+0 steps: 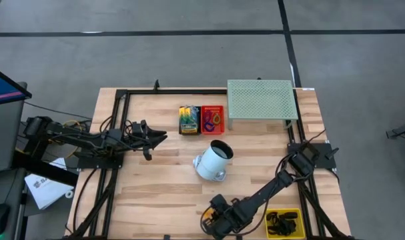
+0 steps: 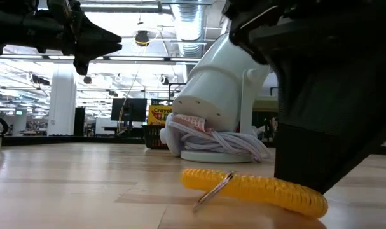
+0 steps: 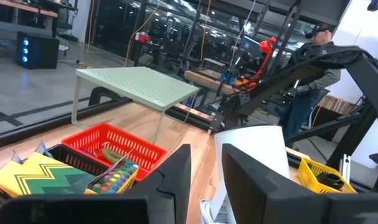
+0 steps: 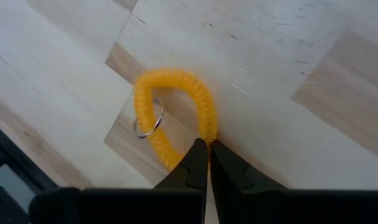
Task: Pick & Place Office Desk Supplies
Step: Put the yellow spring rubber band into the red bin
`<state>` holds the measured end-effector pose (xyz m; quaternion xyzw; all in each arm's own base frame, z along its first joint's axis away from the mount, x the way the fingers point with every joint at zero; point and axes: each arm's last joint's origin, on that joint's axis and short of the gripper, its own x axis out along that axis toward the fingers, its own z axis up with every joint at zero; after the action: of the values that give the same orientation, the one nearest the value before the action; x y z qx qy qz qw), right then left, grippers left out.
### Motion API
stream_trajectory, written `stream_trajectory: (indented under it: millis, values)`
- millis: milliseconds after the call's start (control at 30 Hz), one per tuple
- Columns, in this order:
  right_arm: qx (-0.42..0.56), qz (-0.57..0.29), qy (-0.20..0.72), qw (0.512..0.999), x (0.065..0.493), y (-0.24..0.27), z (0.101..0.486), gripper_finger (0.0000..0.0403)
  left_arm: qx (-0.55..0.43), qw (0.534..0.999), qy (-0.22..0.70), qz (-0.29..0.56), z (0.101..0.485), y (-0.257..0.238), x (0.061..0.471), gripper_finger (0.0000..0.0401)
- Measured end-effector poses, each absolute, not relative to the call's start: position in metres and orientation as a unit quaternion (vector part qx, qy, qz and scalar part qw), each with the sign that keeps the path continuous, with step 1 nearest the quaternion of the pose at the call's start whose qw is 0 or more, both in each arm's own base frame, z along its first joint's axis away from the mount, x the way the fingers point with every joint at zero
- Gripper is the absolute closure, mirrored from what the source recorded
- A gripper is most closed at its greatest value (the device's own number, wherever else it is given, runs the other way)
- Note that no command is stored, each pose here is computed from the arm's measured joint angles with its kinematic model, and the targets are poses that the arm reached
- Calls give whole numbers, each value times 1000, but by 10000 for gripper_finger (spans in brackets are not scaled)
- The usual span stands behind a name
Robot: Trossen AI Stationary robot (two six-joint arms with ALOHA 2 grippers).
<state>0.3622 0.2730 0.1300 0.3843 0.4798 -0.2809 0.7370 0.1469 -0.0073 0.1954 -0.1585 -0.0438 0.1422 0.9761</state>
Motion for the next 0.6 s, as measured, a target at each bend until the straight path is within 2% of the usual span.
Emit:
stream_trajectory:
  millis: [233, 433, 533, 600]
  values:
    - [357, -314, 478, 738, 322, 305, 162, 403, -160, 977, -30, 136, 193, -8, 147, 316]
    - [377, -333, 437, 746, 225, 346, 210, 403, -160, 977, -27, 137, 192, -8, 147, 316]
    - [404, -292, 370, 784, 168, 361, 233, 403, -160, 977, -26, 137, 192, -8, 147, 316]
    - [412, -259, 355, 798, 144, 361, 249, 403, -160, 977, -26, 137, 192, -8, 147, 316]
